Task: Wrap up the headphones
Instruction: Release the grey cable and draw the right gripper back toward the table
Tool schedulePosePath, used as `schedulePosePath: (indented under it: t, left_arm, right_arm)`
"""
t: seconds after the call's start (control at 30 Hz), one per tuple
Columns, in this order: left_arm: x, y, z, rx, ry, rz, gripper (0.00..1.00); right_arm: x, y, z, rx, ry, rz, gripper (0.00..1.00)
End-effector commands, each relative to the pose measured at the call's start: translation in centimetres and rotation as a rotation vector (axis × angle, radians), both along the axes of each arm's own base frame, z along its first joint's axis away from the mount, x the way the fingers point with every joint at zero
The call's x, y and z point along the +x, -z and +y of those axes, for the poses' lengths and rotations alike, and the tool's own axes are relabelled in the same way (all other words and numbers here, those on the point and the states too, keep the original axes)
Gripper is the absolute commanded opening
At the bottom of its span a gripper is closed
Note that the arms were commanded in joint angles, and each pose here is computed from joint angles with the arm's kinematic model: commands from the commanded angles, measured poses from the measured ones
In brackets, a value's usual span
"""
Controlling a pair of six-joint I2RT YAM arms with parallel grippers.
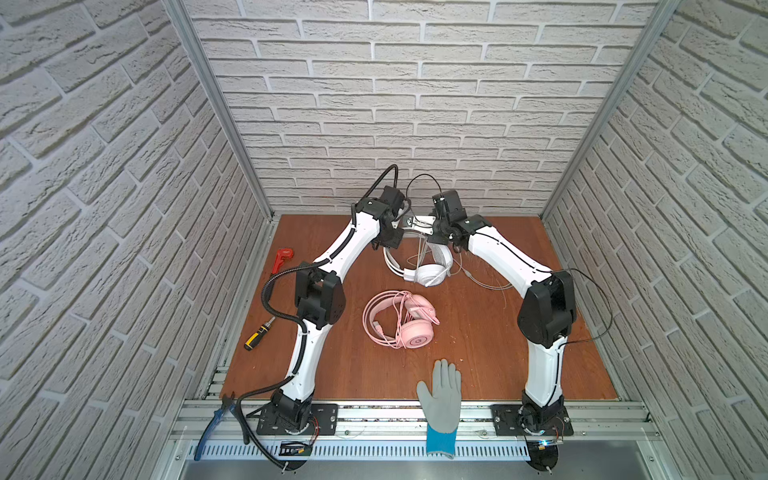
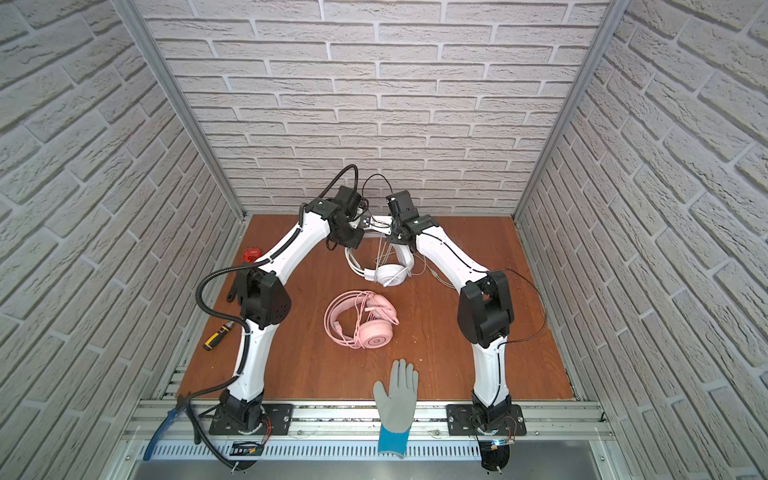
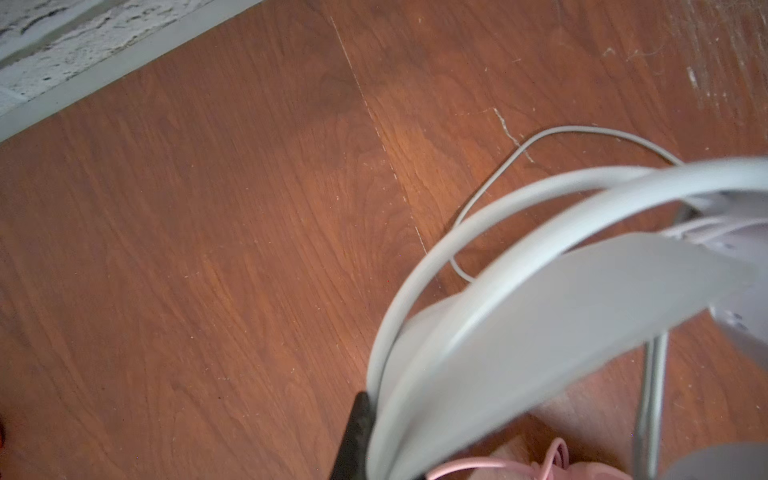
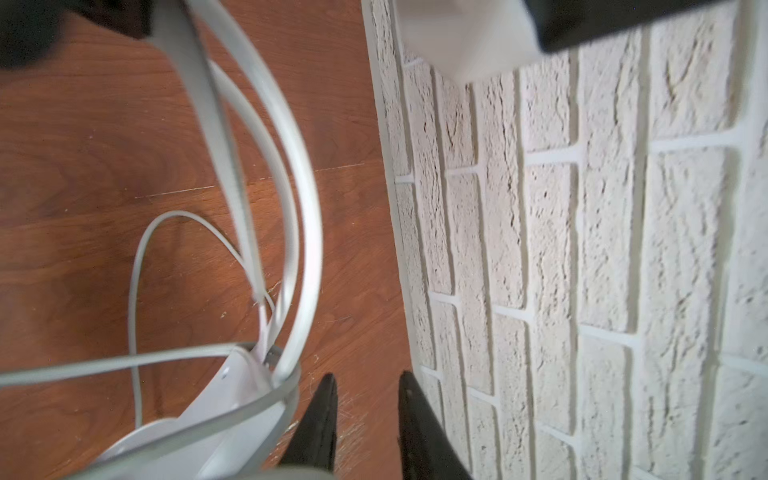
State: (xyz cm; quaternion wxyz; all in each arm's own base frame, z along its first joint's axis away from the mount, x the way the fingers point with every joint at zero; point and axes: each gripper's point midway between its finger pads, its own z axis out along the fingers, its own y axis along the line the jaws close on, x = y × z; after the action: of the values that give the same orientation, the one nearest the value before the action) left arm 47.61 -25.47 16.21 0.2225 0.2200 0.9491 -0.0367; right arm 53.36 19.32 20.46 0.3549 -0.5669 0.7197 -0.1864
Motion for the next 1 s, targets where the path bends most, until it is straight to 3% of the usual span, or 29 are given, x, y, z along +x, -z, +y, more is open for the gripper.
schedulePosePath:
  t: [0.0,0.33,0.6,0.97]
  left_arm:
    - [0.2,-2.5,-1.6,-0.082,0.040,-0.059,0.00]
    - [-0.4,-4.0,-2.0,-0.111,0.100,-0.092,0.00]
    - [-1.3,-5.5,-2.8,-0.189,0.163,-0.141,0.00]
    - [-1.4,-7.7,-3.4,-0.311,0.170,-0.165,0.00]
  right_arm:
    - [0.2,0.2,-0.8,0.099,0.074,0.064,0.30]
    - [1.0,1.8,-3.5,0.289,0.260,0.192,0.32]
    - [1.4,3.7,-5.0,0.545,0.402,0.318,0.35]
    - [1.6,6.0,-5.5,0.894,0.535,0.381,0.37]
